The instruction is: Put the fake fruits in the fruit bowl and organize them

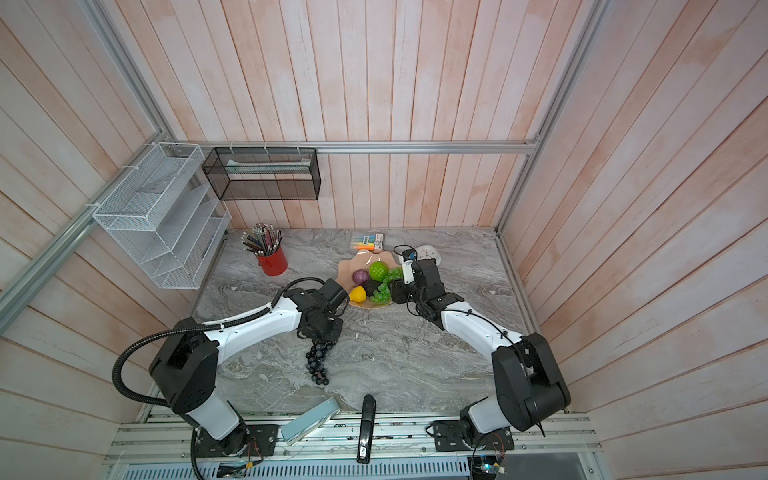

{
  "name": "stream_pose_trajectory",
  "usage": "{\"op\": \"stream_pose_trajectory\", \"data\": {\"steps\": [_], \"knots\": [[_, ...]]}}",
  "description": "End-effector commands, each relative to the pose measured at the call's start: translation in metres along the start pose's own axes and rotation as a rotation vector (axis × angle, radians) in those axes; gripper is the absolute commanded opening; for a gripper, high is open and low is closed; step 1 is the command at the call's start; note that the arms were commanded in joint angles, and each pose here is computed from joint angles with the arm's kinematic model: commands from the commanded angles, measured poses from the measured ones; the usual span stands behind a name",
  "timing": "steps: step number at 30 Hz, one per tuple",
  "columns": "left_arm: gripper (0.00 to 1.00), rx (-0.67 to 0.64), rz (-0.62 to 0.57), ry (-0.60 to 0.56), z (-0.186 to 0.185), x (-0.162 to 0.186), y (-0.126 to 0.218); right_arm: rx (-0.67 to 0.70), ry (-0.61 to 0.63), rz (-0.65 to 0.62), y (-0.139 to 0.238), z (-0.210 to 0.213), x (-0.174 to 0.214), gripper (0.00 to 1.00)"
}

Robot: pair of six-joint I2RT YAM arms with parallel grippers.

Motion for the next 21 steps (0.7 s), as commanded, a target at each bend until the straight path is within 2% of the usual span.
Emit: {"op": "stream_pose_trajectory", "data": {"steps": [1,4,6,10,14,21], "knots": [[0.17,0.020,0.010,-0.004,-0.004,0.006,0.006,-0.014,-0.006,-0.001,-0.003,0.001,0.000,0.59],[0.16,0.019,0.018,-0.005,-0.005,0.008,0.004,-0.015,-0.007,0.000,-0.003,0.000,0.002,0.59],[0.08,0.018,0.018,-0.004,-0.005,0.007,0.004,-0.015,-0.008,0.003,-0.004,0.000,0.004,0.59],[0.00,0.013,0.006,-0.004,-0.004,0.005,0.009,-0.013,-0.008,0.005,-0.003,-0.001,0.006,0.59],[0.00,0.018,-0.011,-0.008,-0.005,0.003,0.019,-0.014,-0.008,0.000,-0.002,0.000,0.005,0.59],[0.00,0.152,-0.044,-0.041,-0.022,0.003,0.043,-0.008,-0.016,-0.006,0.002,-0.001,0.002,0.59]]}}
Point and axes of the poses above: each gripper's point midway between its finger pads, its own y axis back along the fingers, its own z axis along the line the jaws close on, x = y × z, the point moved 2 cm from there along y, back along the fingers, and after that the axes turned 1 degree about -y, right-handed, at the moved point
